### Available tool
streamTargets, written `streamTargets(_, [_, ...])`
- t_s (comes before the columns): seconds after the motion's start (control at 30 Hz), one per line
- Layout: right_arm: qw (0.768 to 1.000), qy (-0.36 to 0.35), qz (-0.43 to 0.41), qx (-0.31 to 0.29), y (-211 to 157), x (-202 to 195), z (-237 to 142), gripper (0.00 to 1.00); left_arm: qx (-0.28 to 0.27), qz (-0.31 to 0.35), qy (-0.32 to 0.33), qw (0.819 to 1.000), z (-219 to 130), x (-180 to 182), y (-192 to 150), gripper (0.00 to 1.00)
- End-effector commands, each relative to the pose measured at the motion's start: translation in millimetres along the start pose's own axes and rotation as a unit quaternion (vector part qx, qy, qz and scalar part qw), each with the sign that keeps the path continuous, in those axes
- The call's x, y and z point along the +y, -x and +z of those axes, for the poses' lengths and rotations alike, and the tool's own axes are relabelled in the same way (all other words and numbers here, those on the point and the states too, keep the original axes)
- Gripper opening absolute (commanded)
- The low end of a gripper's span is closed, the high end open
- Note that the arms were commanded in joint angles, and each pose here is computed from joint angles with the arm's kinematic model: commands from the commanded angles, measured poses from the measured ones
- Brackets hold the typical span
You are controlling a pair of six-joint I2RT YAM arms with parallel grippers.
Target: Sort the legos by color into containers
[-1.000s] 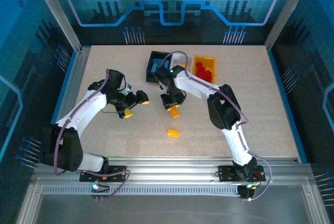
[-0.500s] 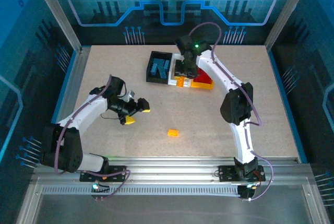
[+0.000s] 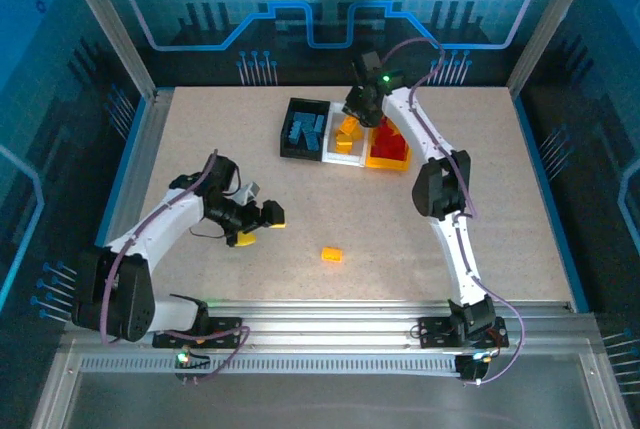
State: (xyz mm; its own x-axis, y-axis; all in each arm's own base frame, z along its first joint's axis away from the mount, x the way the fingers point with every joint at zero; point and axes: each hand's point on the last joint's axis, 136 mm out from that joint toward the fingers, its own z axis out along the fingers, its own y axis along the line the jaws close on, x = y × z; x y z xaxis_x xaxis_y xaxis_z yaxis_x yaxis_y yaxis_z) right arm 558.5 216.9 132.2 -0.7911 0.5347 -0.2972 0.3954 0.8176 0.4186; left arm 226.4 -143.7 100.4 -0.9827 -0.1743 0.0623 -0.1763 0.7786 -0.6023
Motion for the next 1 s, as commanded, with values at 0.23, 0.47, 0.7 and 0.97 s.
streamTargets(0.23, [0.992, 0.079, 0.079, -0.052, 48, 15, 46, 0.33, 0.024, 0.005, 0.032, 0.999, 5, 11, -5, 0.99])
streamTargets(0.47, [0.988, 0.111, 0.095, -0.047, 49, 29, 57, 0.52, 0.019, 0.004, 0.049, 0.999, -1, 12, -2, 0.99])
streamTargets(0.7, [0.989, 0.125, 0.054, -0.052, 46, 46, 18, 0.55, -0.004, 0.010, 0.040, 0.999, -6, 5, 6, 0.99])
streamTargets(0.97, [0.994, 0.089, -0.056, 0.025, -28, 56, -48, 0.56, -0.018, 0.038, 0.001, 0.999, -5, -8, 10, 0.99])
